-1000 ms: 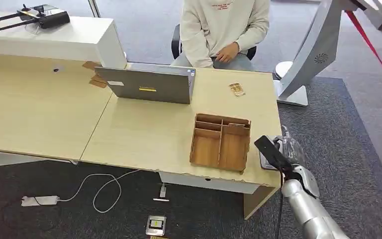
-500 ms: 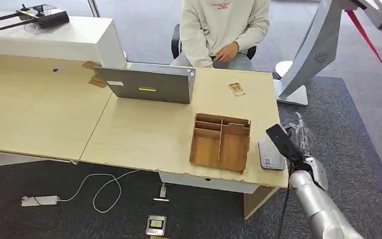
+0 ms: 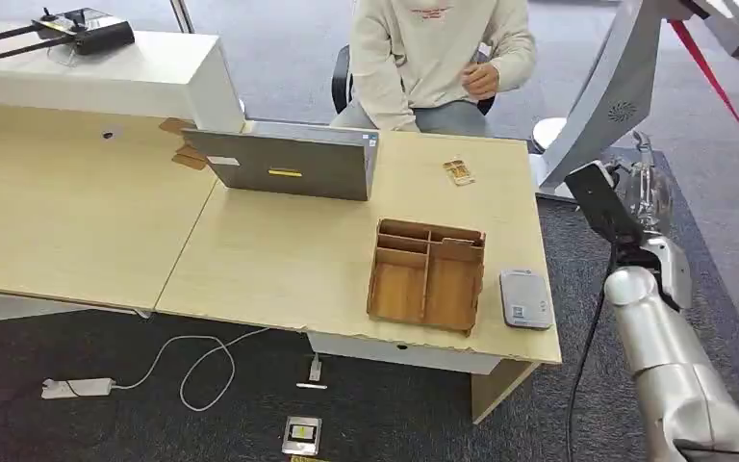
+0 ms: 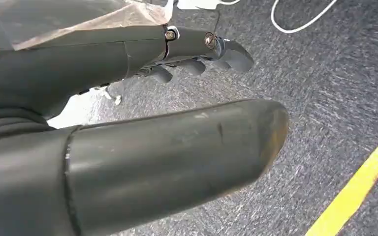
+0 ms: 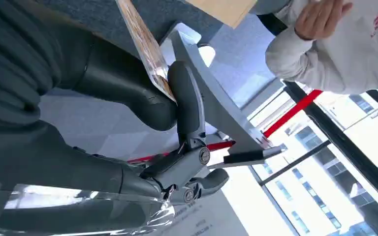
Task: Pass the card to the sensor for recognition and then transmit it.
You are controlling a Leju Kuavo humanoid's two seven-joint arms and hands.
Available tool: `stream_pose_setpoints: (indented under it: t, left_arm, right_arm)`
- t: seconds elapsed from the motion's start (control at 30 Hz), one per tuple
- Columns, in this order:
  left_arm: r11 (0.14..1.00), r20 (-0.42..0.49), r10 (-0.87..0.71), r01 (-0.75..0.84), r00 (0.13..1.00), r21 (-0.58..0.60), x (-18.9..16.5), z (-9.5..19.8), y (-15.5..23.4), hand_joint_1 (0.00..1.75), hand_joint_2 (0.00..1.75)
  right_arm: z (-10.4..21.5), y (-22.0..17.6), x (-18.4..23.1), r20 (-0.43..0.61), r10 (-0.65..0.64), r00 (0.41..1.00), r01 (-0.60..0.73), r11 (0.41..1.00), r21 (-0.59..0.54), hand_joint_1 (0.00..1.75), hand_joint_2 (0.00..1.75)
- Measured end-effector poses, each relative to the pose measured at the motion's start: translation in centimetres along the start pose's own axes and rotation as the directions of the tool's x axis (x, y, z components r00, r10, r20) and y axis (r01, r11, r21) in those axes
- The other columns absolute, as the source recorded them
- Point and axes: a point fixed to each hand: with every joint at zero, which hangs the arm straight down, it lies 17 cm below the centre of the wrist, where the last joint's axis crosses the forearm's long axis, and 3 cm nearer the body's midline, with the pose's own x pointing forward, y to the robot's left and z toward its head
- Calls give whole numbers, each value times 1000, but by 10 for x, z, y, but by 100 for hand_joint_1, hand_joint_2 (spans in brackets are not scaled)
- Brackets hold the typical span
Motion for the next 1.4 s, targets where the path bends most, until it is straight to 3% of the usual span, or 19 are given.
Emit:
stream_pose_setpoints:
  t: [0.63, 1.2, 1.23, 1.27, 1.4]
  left_arm:
    - [997, 55, -75, 76, 996, -6, 23, -6, 17, 0, 0]
    - [997, 54, -69, 70, 996, -15, 24, -6, 17, 0, 0]
    - [998, 53, -68, 68, 996, -15, 24, -6, 17, 0, 0]
    - [998, 51, -67, 68, 996, -15, 24, -6, 17, 0, 0]
    - [998, 50, -64, 65, 997, -15, 24, -6, 16, 0, 0]
  right_arm:
    - [-29, 41, 91, 129, 32, 991, -52, 987, 155, 175, 175]
    - [-20, 86, 97, 113, 18, 993, -45, 967, 250, 175, 175]
    - [-19, 88, 96, 112, 19, 994, -47, 967, 252, 98, 175]
    - [-19, 89, 96, 112, 20, 993, -48, 966, 254, 3, 175]
    - [-18, 91, 97, 115, 33, 993, -60, 969, 240, 0, 175]
